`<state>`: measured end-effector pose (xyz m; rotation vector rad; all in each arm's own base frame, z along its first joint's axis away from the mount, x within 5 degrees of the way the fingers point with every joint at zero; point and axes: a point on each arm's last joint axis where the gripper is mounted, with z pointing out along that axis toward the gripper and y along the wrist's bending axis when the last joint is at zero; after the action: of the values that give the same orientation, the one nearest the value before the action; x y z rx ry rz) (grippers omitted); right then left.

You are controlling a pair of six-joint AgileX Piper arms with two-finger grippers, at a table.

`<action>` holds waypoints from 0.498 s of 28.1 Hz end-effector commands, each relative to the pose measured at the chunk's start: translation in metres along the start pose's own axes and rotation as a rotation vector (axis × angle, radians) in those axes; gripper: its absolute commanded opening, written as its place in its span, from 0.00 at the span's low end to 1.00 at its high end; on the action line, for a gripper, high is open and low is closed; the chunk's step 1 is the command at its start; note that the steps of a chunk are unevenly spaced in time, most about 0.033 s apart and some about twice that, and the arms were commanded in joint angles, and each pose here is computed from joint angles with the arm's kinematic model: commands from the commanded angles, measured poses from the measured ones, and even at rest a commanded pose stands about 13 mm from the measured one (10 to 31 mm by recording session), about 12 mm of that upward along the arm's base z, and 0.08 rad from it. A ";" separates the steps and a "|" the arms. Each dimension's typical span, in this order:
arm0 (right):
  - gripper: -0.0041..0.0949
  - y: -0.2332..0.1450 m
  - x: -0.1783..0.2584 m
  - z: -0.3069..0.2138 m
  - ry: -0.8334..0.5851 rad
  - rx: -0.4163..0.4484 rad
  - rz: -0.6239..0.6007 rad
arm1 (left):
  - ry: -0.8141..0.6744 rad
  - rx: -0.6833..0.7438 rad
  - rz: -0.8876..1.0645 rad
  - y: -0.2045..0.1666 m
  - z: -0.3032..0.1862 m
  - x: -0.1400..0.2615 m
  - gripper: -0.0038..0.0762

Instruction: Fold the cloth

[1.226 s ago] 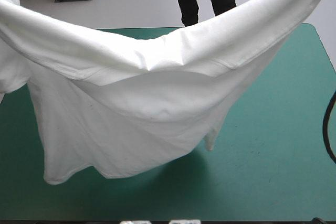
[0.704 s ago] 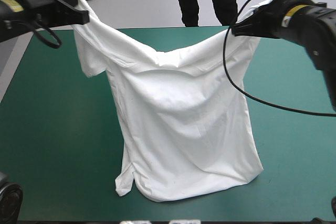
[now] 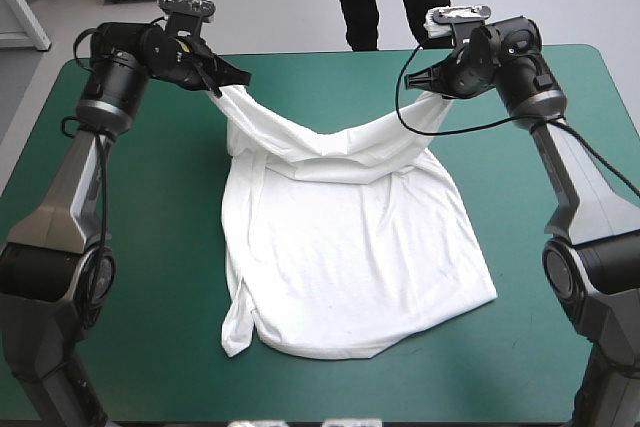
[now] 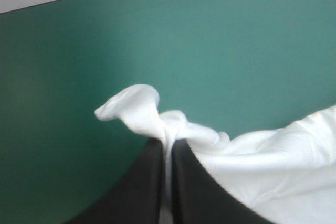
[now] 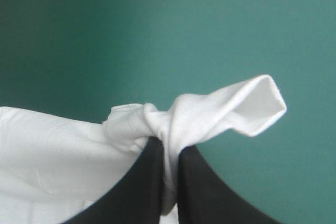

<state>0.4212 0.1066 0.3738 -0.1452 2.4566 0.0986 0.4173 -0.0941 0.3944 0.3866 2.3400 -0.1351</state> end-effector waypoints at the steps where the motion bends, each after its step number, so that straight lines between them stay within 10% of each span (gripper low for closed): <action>1: 0.02 -0.019 -0.013 -0.010 -0.104 0.016 0.027 | -0.079 -0.041 0.007 0.004 0.005 -0.010 0.04; 9: 0.08 -0.027 -0.018 0.022 -0.147 0.030 0.020 | 0.024 -0.028 -0.003 0.006 0.063 0.006 0.04; 14: 0.48 -0.023 -0.013 0.035 -0.092 -0.021 0.042 | 0.075 -0.023 0.000 0.006 0.067 0.011 0.15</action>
<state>0.4636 0.0911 0.3209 -0.0989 2.4721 0.1009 0.4681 -0.1010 0.2974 0.3965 2.5218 -0.0830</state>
